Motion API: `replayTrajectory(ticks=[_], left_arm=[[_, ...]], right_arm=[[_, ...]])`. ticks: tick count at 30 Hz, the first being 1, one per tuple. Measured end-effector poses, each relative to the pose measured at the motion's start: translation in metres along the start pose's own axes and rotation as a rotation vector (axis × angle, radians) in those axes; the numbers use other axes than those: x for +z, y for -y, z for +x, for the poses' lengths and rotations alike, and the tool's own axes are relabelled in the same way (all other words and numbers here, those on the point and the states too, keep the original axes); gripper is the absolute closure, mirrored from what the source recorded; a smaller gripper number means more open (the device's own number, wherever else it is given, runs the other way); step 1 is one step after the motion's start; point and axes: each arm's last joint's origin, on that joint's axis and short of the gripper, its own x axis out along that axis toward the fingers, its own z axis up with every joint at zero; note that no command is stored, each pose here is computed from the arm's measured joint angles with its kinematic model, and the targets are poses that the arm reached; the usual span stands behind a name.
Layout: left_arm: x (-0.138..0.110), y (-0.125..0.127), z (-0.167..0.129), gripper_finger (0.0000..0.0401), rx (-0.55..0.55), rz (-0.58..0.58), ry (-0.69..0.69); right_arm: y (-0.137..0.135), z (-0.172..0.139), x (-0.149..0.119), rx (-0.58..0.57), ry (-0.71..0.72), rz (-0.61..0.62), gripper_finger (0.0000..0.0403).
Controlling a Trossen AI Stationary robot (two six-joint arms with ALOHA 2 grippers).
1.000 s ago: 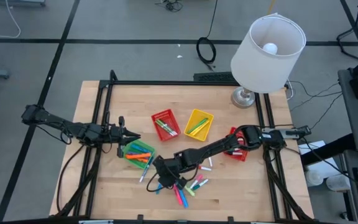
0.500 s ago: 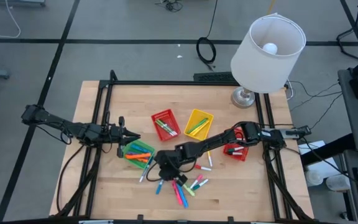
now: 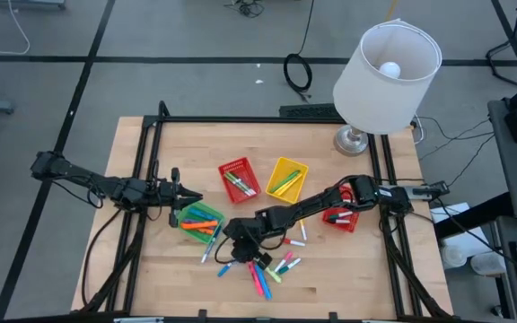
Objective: Pick & Place Markers
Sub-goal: Put the light blue marker into the left red bin
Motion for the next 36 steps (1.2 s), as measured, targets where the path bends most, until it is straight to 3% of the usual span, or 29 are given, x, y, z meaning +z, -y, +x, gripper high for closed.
replayTrajectory(ticks=[11,17,21,27,36], left_arm=[[0.001,0.0,0.0,0.0359,-0.001,-0.048,0.011],[0.003,0.0,0.0,0.0359,-0.001,-0.066,0.029],[0.003,0.0,0.0,0.0359,-0.001,-0.073,0.03],[0.003,0.0,0.0,0.0359,-0.002,-0.074,0.03],[0.003,0.0,0.0,0.0359,0.001,-0.07,0.03]], right_arm=[[-0.012,-0.055,0.045,-0.17,-0.006,-0.052,0.0391],[-0.018,-0.098,0.071,-0.33,0.024,0.057,0.0396],[-0.026,-0.138,0.078,-0.344,0.061,0.122,0.0397],[-0.044,-0.162,0.06,-0.39,0.172,0.148,0.04],[-0.07,-0.136,0.019,-0.404,0.235,0.13,0.0402]])
